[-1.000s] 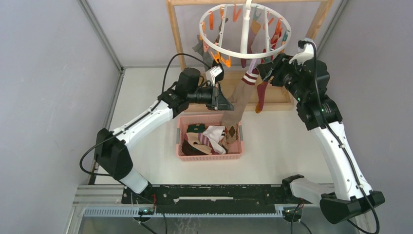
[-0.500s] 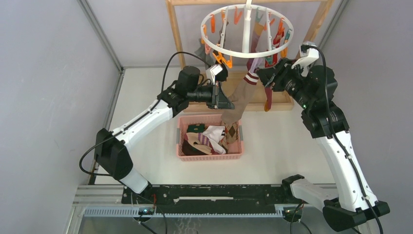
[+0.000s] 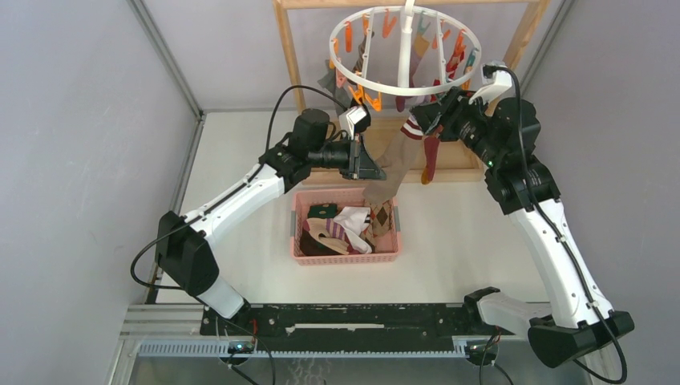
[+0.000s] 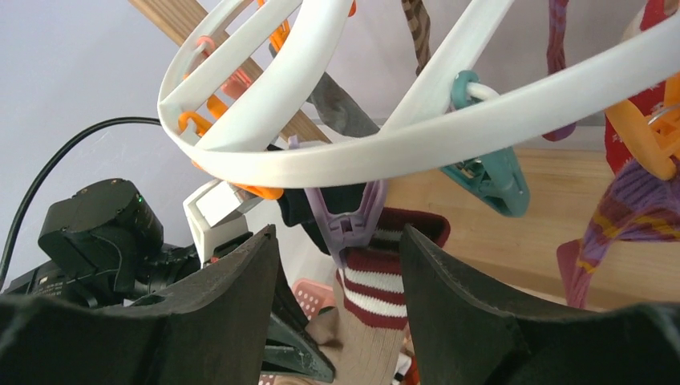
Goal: Remove the socks clipped to the hanger
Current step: Remove the sock from the hanger.
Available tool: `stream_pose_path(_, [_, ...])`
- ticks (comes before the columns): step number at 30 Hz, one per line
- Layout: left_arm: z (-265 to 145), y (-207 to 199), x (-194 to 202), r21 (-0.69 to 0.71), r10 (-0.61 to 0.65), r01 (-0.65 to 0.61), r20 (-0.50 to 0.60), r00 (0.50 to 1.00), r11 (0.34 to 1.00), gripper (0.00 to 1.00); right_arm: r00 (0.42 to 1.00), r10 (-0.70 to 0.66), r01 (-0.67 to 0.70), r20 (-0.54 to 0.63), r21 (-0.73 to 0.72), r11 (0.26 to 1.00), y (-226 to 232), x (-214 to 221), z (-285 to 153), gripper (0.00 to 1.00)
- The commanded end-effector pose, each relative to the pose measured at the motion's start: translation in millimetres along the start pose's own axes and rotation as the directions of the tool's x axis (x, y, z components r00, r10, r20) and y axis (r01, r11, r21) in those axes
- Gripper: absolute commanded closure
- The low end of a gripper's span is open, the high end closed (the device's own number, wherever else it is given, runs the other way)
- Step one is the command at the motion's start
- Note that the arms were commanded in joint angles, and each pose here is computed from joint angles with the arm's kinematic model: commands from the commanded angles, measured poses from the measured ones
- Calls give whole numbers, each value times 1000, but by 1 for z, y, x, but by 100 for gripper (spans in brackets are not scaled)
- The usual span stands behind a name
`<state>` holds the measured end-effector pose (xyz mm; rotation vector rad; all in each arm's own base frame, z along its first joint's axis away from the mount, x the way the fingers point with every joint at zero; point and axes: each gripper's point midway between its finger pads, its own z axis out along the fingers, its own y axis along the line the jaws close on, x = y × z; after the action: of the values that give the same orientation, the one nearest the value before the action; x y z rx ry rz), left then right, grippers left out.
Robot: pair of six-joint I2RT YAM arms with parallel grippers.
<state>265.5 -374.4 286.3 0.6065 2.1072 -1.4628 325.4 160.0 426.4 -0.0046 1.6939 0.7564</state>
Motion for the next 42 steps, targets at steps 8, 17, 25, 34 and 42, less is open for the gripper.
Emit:
stream_pose_path(8, [-11,-26,-19,54,77,-79,48,996,995,100,997,-45,47,64,-21,999,3,-15,11,36])
stream_pose_path(17, [-12,-26,-18,55,72,-75,46,996,996,100,995,-53,55,79,-21,998,0,-18,18,38])
stream_pose_path(25, [-12,-25,-17,54,67,-70,43,997,996,100,994,-47,50,100,-24,998,0,-23,23,40])
stream_pose_path(34, [-12,-25,-15,57,64,-66,39,997,996,100,993,-41,44,113,-24,999,-1,-26,26,48])
stream_pose_path(42, [-13,-26,-16,56,66,-69,43,997,996,100,993,-33,37,112,-33,999,0,-28,29,62])
